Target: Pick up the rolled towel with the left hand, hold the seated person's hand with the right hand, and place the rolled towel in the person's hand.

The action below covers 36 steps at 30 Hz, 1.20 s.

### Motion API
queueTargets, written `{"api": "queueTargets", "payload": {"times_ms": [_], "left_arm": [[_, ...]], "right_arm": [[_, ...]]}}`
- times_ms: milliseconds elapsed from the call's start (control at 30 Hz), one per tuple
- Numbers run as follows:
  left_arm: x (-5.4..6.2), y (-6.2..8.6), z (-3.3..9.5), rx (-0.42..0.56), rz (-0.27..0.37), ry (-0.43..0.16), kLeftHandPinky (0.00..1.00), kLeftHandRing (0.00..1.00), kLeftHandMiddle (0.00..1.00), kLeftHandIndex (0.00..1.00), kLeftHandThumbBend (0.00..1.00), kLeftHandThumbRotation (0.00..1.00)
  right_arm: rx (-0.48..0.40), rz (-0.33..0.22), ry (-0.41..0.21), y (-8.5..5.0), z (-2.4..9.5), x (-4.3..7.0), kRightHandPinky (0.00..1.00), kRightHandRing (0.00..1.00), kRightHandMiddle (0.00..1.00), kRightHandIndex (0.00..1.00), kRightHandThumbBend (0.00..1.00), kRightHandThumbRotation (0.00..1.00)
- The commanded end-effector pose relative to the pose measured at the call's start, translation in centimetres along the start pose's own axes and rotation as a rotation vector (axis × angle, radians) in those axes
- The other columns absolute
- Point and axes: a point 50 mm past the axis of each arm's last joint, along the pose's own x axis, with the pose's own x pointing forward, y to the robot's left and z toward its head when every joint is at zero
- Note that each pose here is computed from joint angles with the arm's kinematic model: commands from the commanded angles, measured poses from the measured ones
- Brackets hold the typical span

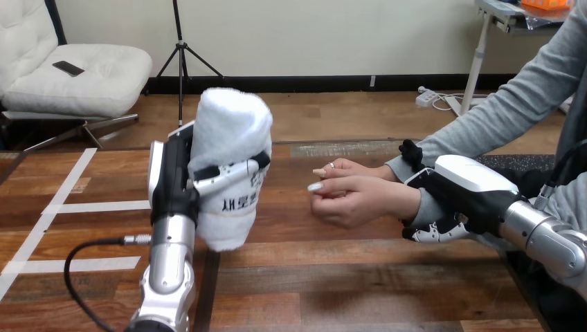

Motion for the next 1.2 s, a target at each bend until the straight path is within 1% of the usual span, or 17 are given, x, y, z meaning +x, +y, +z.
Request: {"api": "queueTargets", "payload": {"times_ms": [0,267,567,867,1167], "left_arm": [[3.0,-0.8,4.3,-0.019,-0.014,-0.158,0.35,0.38,0.41,0.41,0.60,0.00],[3.2,-0.8,4.4,-0.020,-0.015,-0.156,0.35,0.38,0.42,0.41,0.60,0.00],[3.3,-0.9,4.6,-0.017,-0.014,-0.160,0.36,0.39,0.42,0.41,0.59,0.00],[3.3,-0.8,4.7,-0.013,-0.013,-0.166,0.36,0.40,0.42,0.41,0.59,0.00],[3.3,-0.8,4.7,-0.014,-0.014,-0.171,0.37,0.40,0.43,0.41,0.59,0.00]], "right_arm": [[-0.009,-0.068,-0.056,-1.7,0.8,0.1,0.32,0.36,0.42,0.46,0.50,0.06],[-0.009,-0.068,-0.061,-1.7,1.0,0.3,0.32,0.36,0.42,0.46,0.50,0.05],[-0.021,-0.078,-0.087,-1.8,1.4,0.6,0.32,0.36,0.41,0.46,0.50,0.07],[-0.023,-0.067,-0.081,-1.8,1.6,0.9,0.32,0.35,0.41,0.45,0.50,0.09],[-0.021,-0.054,-0.079,-1.9,1.8,1.2,0.32,0.36,0.42,0.48,0.49,0.05]]}}
